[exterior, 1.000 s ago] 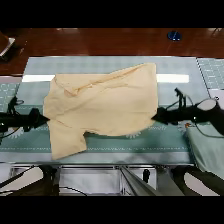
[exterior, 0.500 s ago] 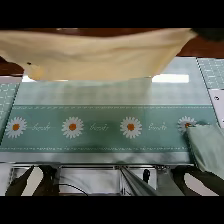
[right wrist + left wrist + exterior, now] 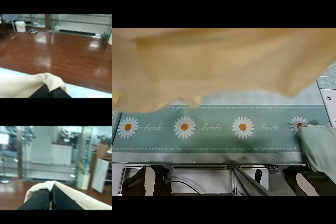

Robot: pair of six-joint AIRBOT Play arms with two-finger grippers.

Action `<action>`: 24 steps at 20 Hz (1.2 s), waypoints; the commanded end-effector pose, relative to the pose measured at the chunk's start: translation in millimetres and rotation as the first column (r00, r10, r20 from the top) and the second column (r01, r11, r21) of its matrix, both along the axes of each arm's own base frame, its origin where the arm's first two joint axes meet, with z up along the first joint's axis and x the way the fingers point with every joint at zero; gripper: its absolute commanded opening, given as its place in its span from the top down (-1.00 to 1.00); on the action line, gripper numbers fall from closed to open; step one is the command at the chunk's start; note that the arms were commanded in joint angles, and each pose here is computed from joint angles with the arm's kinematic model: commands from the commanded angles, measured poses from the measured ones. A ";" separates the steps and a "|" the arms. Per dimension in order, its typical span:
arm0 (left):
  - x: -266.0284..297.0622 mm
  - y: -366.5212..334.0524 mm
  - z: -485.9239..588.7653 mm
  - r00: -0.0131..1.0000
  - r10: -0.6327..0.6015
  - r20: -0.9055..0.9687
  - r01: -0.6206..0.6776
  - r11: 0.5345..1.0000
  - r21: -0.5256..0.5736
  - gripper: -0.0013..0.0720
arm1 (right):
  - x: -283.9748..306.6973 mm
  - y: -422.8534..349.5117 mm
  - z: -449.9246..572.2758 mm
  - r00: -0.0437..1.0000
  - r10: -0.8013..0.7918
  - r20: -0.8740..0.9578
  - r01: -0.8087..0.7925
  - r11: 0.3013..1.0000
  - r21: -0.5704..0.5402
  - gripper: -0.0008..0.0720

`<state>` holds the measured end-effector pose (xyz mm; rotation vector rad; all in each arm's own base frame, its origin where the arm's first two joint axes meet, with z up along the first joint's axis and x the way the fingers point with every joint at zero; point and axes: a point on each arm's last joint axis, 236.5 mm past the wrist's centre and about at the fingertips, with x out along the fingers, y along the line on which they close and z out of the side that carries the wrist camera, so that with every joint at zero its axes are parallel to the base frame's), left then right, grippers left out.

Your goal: Fold the shirts.

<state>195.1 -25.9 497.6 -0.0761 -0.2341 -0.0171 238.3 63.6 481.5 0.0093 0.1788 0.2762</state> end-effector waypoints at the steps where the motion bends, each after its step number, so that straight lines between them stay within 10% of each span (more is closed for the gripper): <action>1: -59.9 15.6 6.2 0.975 0.213 0.059 -0.217 0.973 0.076 0.92 | -44.0 -23.9 -11.5 0.993 -0.111 -0.037 0.110 0.993 -0.032 0.93; 8: -3.2 27.6 -90.6 0.953 0.093 -0.287 -0.105 0.994 -0.028 0.92 | -4.5 -24.9 -105.5 0.944 -0.107 -0.313 0.103 0.994 -0.030 0.93; 13: 98.1 3.3 -213.0 0.798 -0.281 -0.534 0.137 0.946 -0.293 0.92 | 65.7 -14.1 -238.4 0.840 -0.049 -0.541 0.085 0.996 0.042 0.93; 24: 332.8 9.7 -413.4 0.587 -0.364 -0.723 -0.027 0.884 -0.466 0.92 | 291.1 -29.2 -421.0 0.690 -0.057 -0.722 0.161 0.984 0.077 0.93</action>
